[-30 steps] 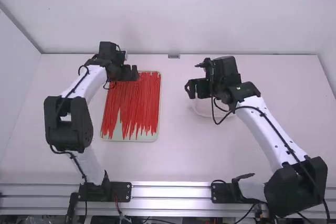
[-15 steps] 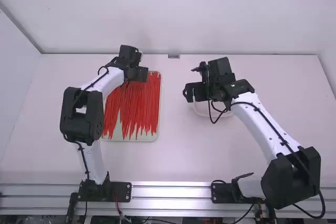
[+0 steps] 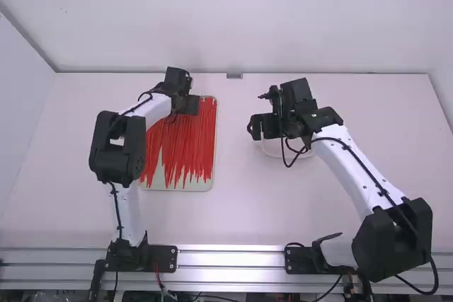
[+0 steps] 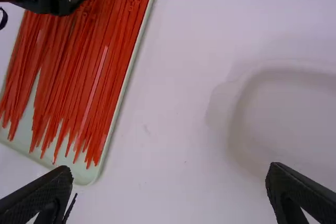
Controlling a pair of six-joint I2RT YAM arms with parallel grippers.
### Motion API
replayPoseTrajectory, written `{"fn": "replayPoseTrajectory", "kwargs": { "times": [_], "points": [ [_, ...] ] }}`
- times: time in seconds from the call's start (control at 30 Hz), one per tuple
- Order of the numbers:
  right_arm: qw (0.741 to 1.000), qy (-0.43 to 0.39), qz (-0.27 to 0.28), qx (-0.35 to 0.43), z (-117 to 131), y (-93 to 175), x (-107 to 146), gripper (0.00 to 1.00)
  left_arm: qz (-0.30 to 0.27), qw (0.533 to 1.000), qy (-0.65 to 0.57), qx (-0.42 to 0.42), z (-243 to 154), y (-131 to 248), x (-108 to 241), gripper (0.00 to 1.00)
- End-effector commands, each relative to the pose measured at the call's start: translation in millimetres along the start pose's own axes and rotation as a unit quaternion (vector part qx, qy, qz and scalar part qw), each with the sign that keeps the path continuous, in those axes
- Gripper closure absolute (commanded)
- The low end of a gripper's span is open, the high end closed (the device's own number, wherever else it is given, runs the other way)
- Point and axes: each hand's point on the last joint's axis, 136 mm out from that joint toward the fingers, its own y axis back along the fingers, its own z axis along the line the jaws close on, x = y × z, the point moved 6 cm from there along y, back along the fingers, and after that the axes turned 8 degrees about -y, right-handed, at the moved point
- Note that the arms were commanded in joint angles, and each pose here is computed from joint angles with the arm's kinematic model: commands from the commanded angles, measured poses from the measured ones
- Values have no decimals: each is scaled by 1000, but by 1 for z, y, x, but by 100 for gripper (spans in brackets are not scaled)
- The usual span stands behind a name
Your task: Fasten the cable tie
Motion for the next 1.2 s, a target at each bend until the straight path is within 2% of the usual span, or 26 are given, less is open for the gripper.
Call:
{"fn": "replayPoseTrajectory", "kwargs": {
  "times": [0.0,0.13,0.27,0.3,0.37,0.7,0.9,1.17],
  "points": [
    [1000,2,-11,-2,3,6,-8,2,7,1000,13,0,1,-9,2,29],
    [1000,2,-12,-3,3,6,-9,2,3,1000,14,7,-1,-14,2,36],
    [1000,1,-10,-2,3,6,-8,2,-8,1000,14,6,0,-16,-2,51],
    [1000,1,-10,-2,3,6,-8,2,-13,1000,14,6,0,-16,-3,58],
    [1000,2,-10,-2,3,6,-8,2,-16,1000,14,6,0,-18,-4,63],
    [1000,-2,0,4,1,6,-4,2,-13,1000,19,17,-8,-34,2,67],
    [1000,-3,-1,12,-1,6,-4,2,-9,1000,19,19,-9,-37,5,79],
    [1000,-2,-1,12,-1,6,-4,2,-7,1000,19,18,-11,-37,6,85]
  ]
}}
